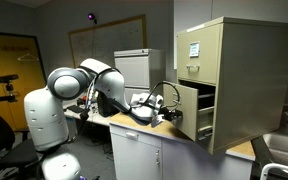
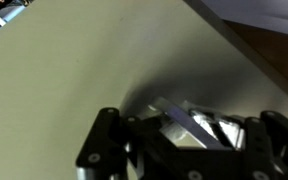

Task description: Open the bottom drawer of the beige file cabinet

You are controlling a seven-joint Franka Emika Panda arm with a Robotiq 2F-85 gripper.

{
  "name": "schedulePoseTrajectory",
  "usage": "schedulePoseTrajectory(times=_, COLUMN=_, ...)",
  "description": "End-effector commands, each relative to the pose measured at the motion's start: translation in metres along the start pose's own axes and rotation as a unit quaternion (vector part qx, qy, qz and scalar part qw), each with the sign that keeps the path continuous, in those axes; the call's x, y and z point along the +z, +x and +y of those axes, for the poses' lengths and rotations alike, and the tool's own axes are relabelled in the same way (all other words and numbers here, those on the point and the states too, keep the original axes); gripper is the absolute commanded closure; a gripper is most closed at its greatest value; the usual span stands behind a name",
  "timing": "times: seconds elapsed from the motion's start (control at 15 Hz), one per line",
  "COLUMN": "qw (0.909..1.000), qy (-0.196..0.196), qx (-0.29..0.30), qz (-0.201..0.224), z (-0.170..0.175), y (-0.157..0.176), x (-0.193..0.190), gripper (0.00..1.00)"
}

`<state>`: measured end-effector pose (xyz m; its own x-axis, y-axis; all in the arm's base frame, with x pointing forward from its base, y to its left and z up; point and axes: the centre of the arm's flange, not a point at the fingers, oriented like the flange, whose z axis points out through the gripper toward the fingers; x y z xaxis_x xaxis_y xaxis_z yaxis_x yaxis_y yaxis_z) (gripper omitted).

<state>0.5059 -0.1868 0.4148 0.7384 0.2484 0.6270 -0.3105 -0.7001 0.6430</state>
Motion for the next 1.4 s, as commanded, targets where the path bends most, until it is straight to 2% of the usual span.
schedulePoseTrajectory(times=0.0, qw=0.9971, qy=0.045, qx=0.004, qz=-0.062, z=-0.029, y=-0.071, x=-0.007, gripper=0.97)
schedulePoseTrajectory(times=0.2, qw=0.9968, qy=0.059, qx=-0.005, qz=-0.055, z=-0.031, y=-0.076, x=-0.015, gripper=0.97)
schedulePoseTrajectory(times=0.27, qw=0.9964, qy=0.081, qx=-0.001, qz=-0.024, z=-0.030, y=-0.077, x=-0.018, gripper=0.97)
schedulePoseTrajectory(times=0.4, qw=0.9951, qy=0.099, qx=-0.001, qz=0.002, z=-0.030, y=-0.082, x=-0.024, gripper=0.97)
schedulePoseTrajectory(times=0.47, qw=0.9951, qy=0.030, qx=-0.077, qz=0.054, z=-0.030, y=-0.084, x=-0.025, gripper=0.97)
schedulePoseTrajectory(times=0.53, qw=0.9919, qy=0.018, qx=-0.104, qz=0.071, z=-0.034, y=-0.087, x=-0.029, gripper=0.97)
schedulePoseTrajectory(times=0.6, qw=0.9867, qy=0.015, qx=-0.133, qz=0.092, z=-0.038, y=-0.092, x=-0.031, gripper=0.97)
schedulePoseTrajectory(times=0.73, qw=0.9734, qy=-0.014, qx=-0.190, qz=0.127, z=-0.049, y=-0.099, x=-0.036, gripper=0.97)
schedulePoseTrajectory(times=0.93, qw=0.9422, qy=-0.065, qx=-0.267, qz=0.192, z=-0.066, y=-0.117, x=-0.032, gripper=0.97)
schedulePoseTrajectory(times=1.13, qw=0.9196, qy=-0.107, qx=-0.306, qz=0.222, z=-0.093, y=-0.121, x=-0.032, gripper=0.98)
schedulePoseTrajectory(times=1.2, qw=0.9500, qy=-0.117, qx=-0.262, qz=0.124, z=-0.105, y=-0.121, x=-0.035, gripper=0.97)
schedulePoseTrajectory(times=1.27, qw=0.9548, qy=-0.117, qx=-0.240, qz=0.130, z=-0.111, y=-0.125, x=-0.035, gripper=0.98)
schedulePoseTrajectory(times=1.33, qw=0.9575, qy=-0.124, qx=-0.225, qz=0.132, z=-0.100, y=-0.135, x=-0.037, gripper=0.98)
